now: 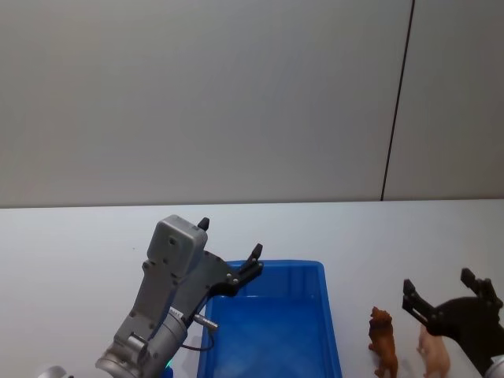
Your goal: Pick up the two dolls from the table and place them into the box.
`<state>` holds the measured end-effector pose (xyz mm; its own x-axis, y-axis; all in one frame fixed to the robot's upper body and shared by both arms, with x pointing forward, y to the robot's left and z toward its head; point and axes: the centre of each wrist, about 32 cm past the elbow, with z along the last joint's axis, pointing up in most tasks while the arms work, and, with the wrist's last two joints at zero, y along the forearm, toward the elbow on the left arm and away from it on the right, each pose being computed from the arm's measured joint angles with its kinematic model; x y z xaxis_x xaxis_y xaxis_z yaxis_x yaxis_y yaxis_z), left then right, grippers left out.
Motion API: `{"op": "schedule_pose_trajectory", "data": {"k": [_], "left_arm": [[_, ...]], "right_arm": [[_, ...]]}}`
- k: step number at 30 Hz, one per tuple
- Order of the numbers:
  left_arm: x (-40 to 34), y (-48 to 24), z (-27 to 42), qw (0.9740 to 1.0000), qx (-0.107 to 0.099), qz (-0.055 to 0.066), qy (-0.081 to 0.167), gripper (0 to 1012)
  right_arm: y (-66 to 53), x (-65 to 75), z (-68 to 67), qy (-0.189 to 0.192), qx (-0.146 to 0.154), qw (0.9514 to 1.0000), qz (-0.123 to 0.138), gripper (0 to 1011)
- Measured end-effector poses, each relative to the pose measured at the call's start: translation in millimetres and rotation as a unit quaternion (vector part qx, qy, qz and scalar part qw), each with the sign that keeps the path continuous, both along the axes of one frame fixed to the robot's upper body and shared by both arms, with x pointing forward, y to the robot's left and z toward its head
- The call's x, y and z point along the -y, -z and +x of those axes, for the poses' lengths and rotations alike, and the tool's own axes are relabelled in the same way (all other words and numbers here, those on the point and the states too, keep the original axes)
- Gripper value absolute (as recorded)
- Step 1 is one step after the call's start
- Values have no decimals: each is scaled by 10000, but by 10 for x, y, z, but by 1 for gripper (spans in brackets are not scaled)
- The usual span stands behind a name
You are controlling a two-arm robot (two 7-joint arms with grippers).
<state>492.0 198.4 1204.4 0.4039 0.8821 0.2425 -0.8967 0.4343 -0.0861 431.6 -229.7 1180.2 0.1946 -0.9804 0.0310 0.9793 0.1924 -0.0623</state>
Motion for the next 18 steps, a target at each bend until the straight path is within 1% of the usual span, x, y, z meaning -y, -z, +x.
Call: {"op": "schedule_pose_trajectory", "data": {"k": [7, 18], "left_arm": [[0, 0, 0, 10000, 0, 0, 0, 1001], [0, 0, 0, 10000, 0, 0, 0, 1002]], "right_arm": [[48, 4, -42, 159, -153, 9997, -86, 1001], [199, 44, -104, 312, -450, 9982, -258, 1001]]}}
